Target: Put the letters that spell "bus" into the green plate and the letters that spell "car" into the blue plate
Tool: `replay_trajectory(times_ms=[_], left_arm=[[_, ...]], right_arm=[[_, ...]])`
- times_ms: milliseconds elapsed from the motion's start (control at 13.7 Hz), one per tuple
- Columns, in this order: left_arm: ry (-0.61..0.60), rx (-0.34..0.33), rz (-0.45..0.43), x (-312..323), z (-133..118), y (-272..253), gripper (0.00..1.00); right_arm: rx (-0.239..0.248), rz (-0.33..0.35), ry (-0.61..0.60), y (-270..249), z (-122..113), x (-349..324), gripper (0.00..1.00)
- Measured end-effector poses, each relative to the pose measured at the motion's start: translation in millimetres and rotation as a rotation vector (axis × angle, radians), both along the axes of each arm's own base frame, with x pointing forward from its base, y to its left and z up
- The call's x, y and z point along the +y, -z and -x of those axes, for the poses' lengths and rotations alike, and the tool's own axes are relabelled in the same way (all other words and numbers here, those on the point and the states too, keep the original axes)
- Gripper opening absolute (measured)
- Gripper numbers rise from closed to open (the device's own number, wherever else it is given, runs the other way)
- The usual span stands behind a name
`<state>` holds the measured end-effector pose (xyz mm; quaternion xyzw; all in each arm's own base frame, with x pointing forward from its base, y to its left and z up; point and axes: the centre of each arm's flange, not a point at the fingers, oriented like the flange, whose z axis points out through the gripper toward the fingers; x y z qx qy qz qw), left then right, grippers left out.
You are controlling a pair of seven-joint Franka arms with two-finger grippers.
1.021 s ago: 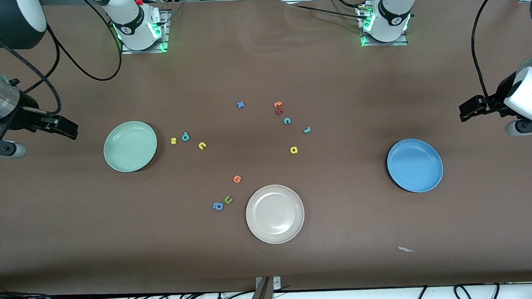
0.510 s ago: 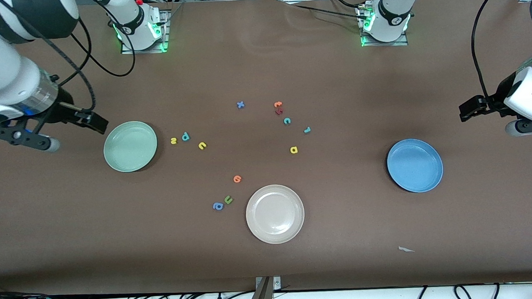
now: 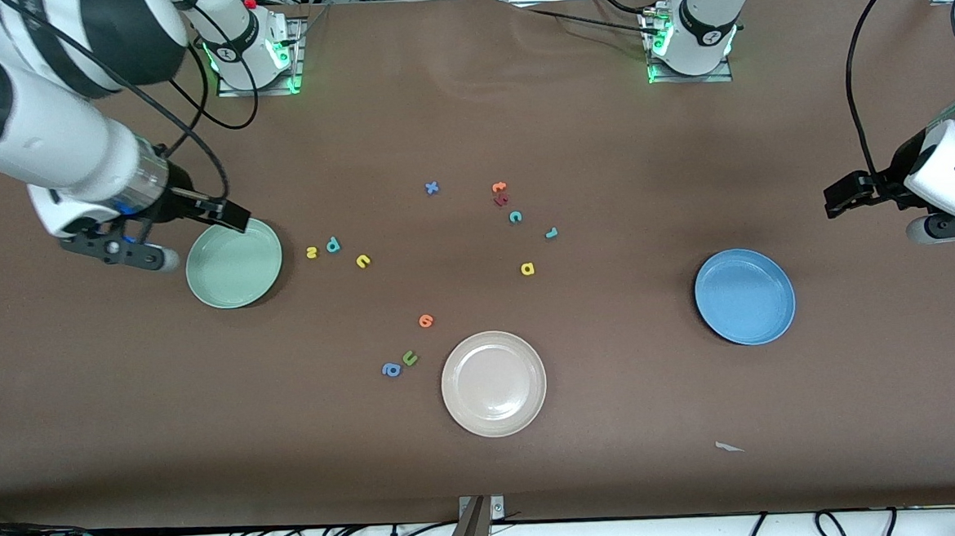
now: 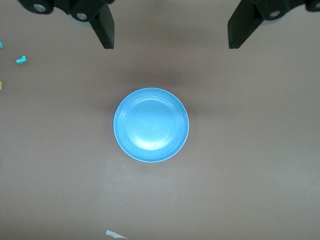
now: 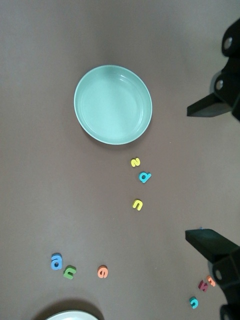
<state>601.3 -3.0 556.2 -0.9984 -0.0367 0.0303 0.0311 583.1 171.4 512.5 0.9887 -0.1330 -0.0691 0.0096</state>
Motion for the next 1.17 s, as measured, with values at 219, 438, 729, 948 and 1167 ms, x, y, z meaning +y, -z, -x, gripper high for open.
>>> replay_trajectory(times_ms=[219, 438, 729, 948, 1167], left_arm=[[0.0, 0.005, 0.0, -0.1, -0.1, 2.7, 1.0], [0.0, 0.007, 0.0, -0.1, -0.1, 3.5, 1.0], [0.001, 0.007, 0.0, -0.4, -0.1, 3.8, 1.0], [0.005, 0.01, 0.0, -3.2, -0.4, 5.0, 1.0], [0.016, 0.038, 0.046, -21.6, -3.6, 21.1, 1.0]], right_arm=[[0.018, 0.002, -0.013, 36.0, 4.3, 8.3, 1.0], [0.018, -0.002, -0.034, 79.5, 13.4, 20.8, 0.99], [-0.001, -0.012, -0.055, 150.3, 31.0, 32.9, 0.99], [-0.014, -0.018, -0.058, 202.2, 41.7, 33.4, 0.99], [-0.013, -0.022, -0.072, 247.6, 60.5, 38.3, 0.99]])
